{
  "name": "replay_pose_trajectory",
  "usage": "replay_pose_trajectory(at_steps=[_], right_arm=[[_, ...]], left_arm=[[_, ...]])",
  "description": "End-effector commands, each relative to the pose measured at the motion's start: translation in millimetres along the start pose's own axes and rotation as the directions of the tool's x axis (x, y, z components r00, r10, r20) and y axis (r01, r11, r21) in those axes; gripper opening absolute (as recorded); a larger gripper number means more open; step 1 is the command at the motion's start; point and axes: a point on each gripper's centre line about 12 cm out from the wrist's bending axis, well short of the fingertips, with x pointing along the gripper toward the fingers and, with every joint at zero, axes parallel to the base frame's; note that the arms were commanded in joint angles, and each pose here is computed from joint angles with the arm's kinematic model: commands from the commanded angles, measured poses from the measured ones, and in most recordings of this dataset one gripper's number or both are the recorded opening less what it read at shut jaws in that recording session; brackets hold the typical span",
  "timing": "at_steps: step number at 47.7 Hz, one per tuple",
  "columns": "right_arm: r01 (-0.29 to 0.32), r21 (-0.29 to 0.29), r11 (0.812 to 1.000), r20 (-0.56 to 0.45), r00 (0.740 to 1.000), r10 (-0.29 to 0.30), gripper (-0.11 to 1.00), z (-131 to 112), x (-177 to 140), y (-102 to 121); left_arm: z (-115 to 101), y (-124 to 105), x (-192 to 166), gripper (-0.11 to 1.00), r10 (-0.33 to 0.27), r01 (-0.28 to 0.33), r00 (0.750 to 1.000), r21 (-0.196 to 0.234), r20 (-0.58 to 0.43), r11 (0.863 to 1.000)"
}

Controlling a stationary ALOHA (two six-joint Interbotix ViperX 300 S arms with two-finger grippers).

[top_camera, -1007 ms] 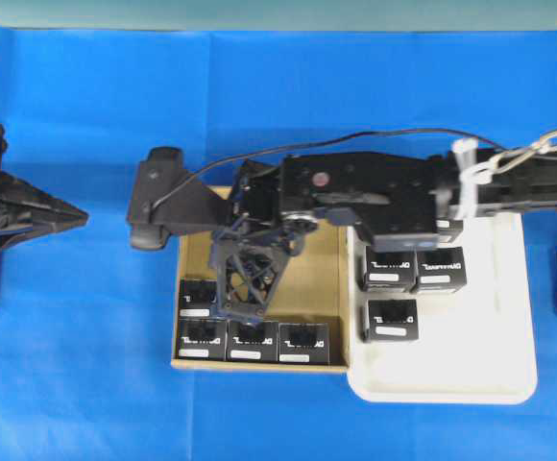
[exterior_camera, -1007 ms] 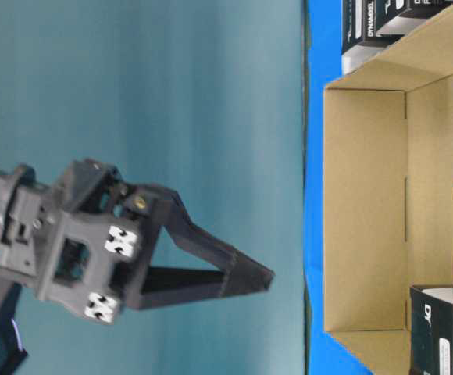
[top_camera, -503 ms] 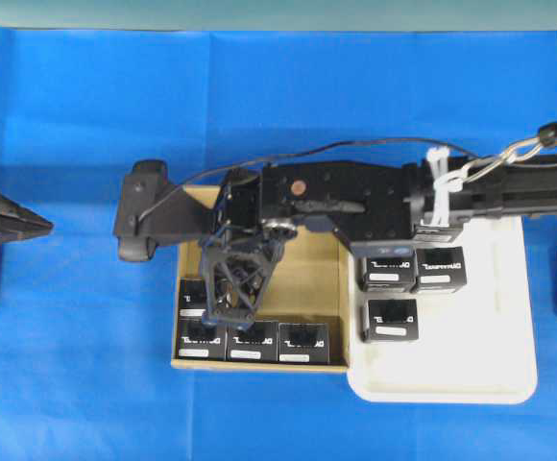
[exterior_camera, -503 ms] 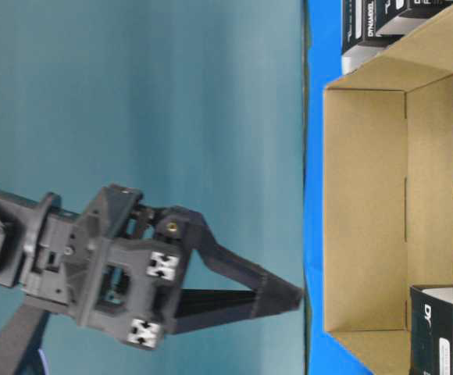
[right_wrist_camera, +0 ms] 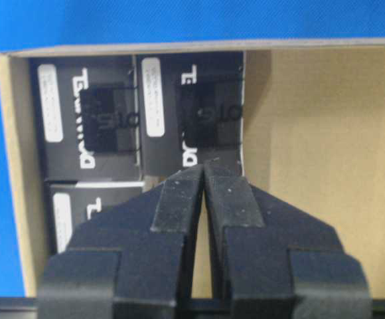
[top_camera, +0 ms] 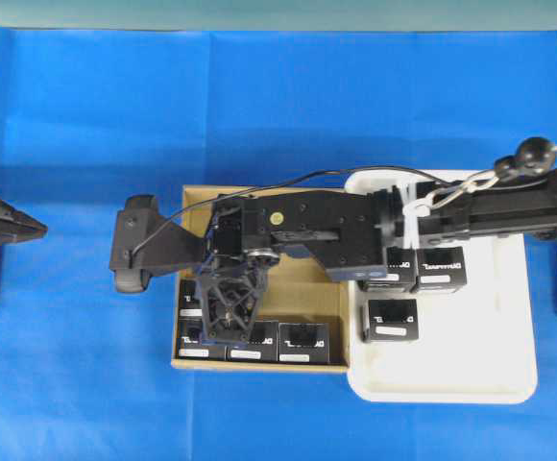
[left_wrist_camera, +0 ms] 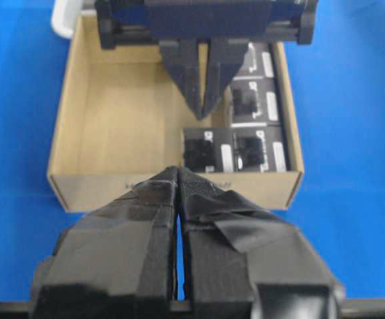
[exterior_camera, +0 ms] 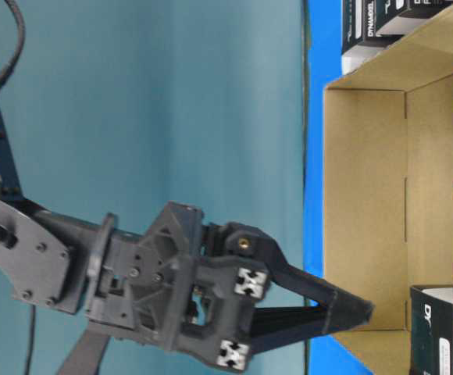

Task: Pick the box from inside the cardboard box.
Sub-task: 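Lower the open right gripper around the upper-left black package in the box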

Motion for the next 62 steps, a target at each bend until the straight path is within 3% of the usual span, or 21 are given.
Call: replay_pose_trajectory(at_steps=[1, 9, 17, 21, 23, 28, 40, 62], right_arm=[[-0.002, 0.005, 1.000, 0.019, 1.000, 0.002, 0.14, 6.2, -1.3, -2.4], [-0.016, 0.026, 1.000, 0.027, 1.000, 0.015, 0.29, 15.1, 0.4, -6.4], [-0.130, 0.104, 0.986, -0.017, 0.991, 0.132, 0.76, 18.5, -2.4, -12.7], [-0.172, 0.070, 0.983, -0.026, 0.984, 0.174, 0.95, 20.9, -4.3, -16.7], [-0.178, 0.047, 0.983, -0.023, 0.983, 0.180, 0.98, 23.7, -5.8, -18.3], [-0.187, 0.017, 0.982, -0.034, 0.982, 0.187, 0.97, 26.8, -3.0, -21.6], [-0.248, 0.042, 0.968, -0.074, 0.965, 0.250, 0.97, 26.1, 15.0, -20.8], [-0.242, 0.041, 0.969, -0.078, 0.967, 0.245, 0.97, 23.4, 38.7, -22.0]], left_arm=[[6.3, -0.5, -2.9, -0.01, -0.003, 0.003, 1.000, 0.001, 0.012, 1.000], [5.9, -0.6, -5.8, -0.01, -0.004, 0.004, 1.000, -0.002, 0.009, 1.000], [8.2, -0.4, -8.4, -0.01, -0.003, 0.003, 1.000, 0.001, 0.022, 1.000], [8.2, -0.4, -8.4, -0.01, -0.003, 0.003, 1.000, 0.001, 0.022, 1.000], [8.2, -0.4, -8.4, -0.01, -0.003, 0.003, 1.000, 0.001, 0.022, 1.000], [8.2, -0.4, -8.4, -0.01, -0.003, 0.003, 1.000, 0.001, 0.022, 1.000], [8.2, -0.4, -8.4, -0.01, -0.003, 0.003, 1.000, 0.001, 0.022, 1.000], [8.3, -0.4, -8.8, -0.01, -0.003, 0.003, 1.000, 0.001, 0.023, 1.000]])
